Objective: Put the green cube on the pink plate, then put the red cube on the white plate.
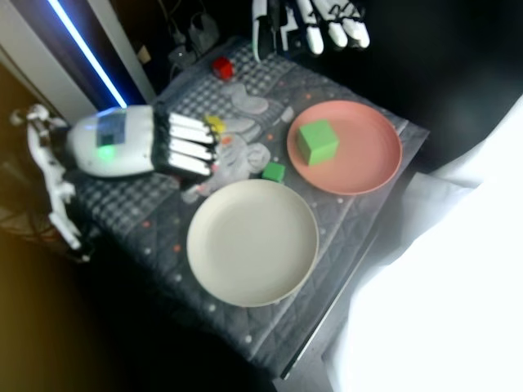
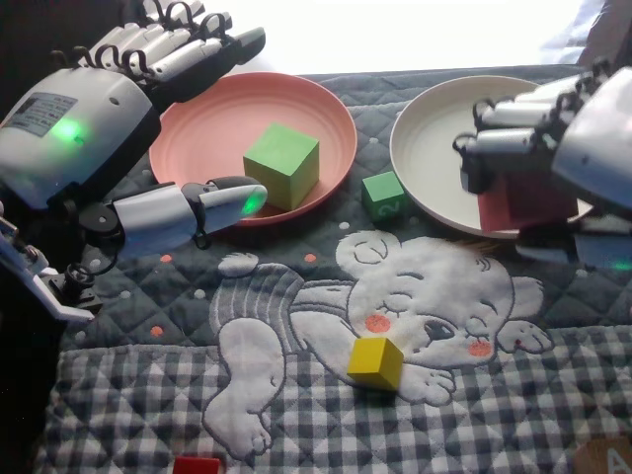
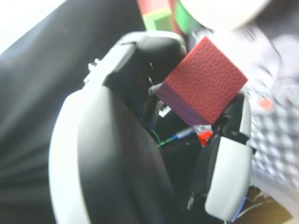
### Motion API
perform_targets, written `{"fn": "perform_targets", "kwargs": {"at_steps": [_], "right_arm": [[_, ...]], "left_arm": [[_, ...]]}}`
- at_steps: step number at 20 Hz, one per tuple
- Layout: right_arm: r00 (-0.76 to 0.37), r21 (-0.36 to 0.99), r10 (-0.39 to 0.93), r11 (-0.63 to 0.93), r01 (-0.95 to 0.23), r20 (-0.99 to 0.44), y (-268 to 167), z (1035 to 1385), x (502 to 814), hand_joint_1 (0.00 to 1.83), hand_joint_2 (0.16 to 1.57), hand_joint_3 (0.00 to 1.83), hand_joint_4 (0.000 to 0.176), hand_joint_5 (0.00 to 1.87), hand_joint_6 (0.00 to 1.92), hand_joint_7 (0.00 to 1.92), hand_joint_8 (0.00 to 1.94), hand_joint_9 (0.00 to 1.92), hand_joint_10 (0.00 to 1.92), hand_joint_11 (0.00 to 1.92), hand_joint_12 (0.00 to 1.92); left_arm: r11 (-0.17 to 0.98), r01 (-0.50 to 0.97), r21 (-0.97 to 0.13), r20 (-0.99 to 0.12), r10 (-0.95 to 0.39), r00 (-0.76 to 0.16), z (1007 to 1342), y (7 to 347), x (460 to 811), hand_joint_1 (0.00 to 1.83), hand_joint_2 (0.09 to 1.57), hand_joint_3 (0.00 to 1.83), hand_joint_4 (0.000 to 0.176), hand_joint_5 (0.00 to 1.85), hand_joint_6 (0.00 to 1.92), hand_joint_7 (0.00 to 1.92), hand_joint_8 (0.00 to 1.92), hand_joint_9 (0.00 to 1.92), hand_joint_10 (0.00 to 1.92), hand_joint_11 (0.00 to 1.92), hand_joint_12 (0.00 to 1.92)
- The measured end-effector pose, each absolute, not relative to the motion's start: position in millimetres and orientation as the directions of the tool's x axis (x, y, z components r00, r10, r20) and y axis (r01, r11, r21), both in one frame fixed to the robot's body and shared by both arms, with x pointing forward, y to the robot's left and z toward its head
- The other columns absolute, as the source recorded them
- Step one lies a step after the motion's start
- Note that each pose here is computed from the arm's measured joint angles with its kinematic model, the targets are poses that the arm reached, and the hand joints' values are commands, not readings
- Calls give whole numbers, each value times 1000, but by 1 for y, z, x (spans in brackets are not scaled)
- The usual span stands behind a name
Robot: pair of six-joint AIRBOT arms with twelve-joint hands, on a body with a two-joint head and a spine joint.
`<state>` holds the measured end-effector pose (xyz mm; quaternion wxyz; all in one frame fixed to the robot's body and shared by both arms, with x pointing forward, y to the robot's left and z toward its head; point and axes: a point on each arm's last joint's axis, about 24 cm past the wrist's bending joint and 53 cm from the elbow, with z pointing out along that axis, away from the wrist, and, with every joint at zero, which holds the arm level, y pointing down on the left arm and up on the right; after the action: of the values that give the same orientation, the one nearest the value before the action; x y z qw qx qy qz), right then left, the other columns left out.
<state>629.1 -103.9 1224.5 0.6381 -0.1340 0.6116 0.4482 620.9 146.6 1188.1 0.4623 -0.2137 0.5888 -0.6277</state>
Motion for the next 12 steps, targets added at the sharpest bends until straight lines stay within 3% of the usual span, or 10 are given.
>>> {"fn": "perform_targets", "kwargs": {"at_steps": [1,3,4,5,7,9,11,12], "right_arm": [[-141,370,406,569,-735,-903,-105,1226,634,1306,1310,0,0,724,1441,511,1575,530,1758,598,1920],[-120,354,397,594,-722,-910,-109,1226,652,1339,1252,0,0,742,1290,725,1448,644,1629,589,1901],[-119,354,395,601,-717,-911,-110,1226,656,1349,1240,0,0,778,1147,773,1445,673,1661,629,1917],[-116,350,387,616,-705,-915,-110,1227,666,1342,1244,0,0,756,1225,750,1426,653,1654,644,1910],[-113,350,381,639,-685,-918,-110,1226,684,1344,1224,0,0,786,1240,774,1350,671,1581,626,1849],[-125,347,359,661,-666,-925,-110,1218,696,1342,1224,0,0,773,1323,759,1325,679,1536,568,1703],[-143,348,340,681,-644,-929,-108,1212,708,1347,1215,0,0,767,1253,790,1303,714,1555,630,1731],[-145,347,336,688,-637,-931,-108,1210,712,1223,1208,0,0,787,1214,841,1340,759,1469,655,1739]], "left_arm": [[116,333,-936,-274,-833,-480,1190,146,620,556,1110,0,78,250,0,156,2,72,6,0,346],[106,346,-932,-274,-831,-484,1193,144,617,534,1103,0,77,261,3,164,1,83,5,0,437],[105,350,-931,-276,-830,-485,1194,143,617,528,1096,0,85,264,3,165,1,87,6,0,447],[103,360,-927,-282,-826,-489,1196,142,615,524,1089,0,88,263,3,163,0,88,6,0,449],[95,373,-923,-282,-826,-488,1199,141,613,536,1097,0,71,251,0,150,0,94,5,0,475],[91,378,-921,-281,-827,-486,1201,141,613,551,1099,0,70,246,1,143,2,97,2,0,502],[89,380,-921,-281,-828,-486,1201,141,613,543,1104,2,68,261,5,139,0,91,0,0,493],[90,381,-920,-283,-826,-487,1201,141,613,554,1104,1,72,276,10,144,2,92,1,0,486]]}}
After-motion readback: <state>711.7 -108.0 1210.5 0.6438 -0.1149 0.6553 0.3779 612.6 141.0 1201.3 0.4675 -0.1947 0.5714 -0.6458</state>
